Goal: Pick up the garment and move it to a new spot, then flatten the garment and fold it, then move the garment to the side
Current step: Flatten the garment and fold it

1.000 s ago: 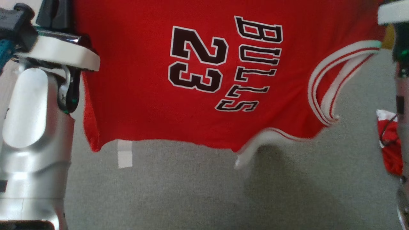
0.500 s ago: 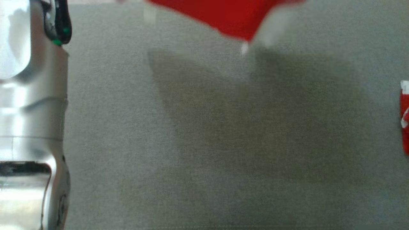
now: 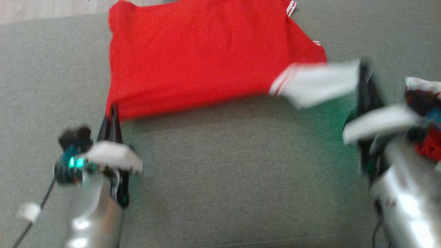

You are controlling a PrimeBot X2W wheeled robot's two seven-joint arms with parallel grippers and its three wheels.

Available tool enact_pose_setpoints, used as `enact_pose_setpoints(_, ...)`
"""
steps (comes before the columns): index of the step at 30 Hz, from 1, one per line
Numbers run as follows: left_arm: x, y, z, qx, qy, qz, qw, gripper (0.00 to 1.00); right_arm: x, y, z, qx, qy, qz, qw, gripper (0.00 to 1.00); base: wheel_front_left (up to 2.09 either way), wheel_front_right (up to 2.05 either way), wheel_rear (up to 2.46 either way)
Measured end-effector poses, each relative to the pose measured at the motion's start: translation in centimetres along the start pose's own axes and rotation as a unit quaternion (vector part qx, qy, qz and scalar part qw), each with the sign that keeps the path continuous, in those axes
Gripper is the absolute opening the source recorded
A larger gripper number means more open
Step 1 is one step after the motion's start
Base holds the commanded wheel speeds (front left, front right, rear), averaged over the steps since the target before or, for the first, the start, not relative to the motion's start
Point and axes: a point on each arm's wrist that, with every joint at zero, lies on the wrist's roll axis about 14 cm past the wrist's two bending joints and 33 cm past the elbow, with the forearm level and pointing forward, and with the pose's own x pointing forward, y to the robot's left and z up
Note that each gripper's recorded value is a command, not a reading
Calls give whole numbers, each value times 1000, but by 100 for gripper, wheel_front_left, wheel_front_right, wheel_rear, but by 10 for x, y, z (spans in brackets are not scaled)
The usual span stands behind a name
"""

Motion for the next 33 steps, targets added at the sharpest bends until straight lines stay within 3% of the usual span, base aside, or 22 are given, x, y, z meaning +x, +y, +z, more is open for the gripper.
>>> enact_pose_setpoints(2, -13, 6, -26, -10, 28, 11, 999, 0, -31, -6, -40, 24, 48, -13, 998, 0, 0, 0, 0)
enact_pose_setpoints(5, -28, 10, -48, -27, 50, 25, 998, 0, -62, -5, -66, 53, 83, -19, 995, 0, 0, 0, 0)
enact_pose_setpoints(15, -86, 17, -80, -61, 74, 49, 994, 0, -124, 3, -79, 100, 98, -28, 990, 0, 0, 0, 0)
enact_pose_setpoints(26, -137, 23, -100, -81, 80, 65, 991, 0, -189, 3, -104, 114, 146, -32, 982, 0, 0, 0, 0)
enact_pose_setpoints(33, -139, 19, -93, -90, 64, 57, 992, 0, -177, 3, -84, 122, 107, -32, 986, 0, 0, 0, 0)
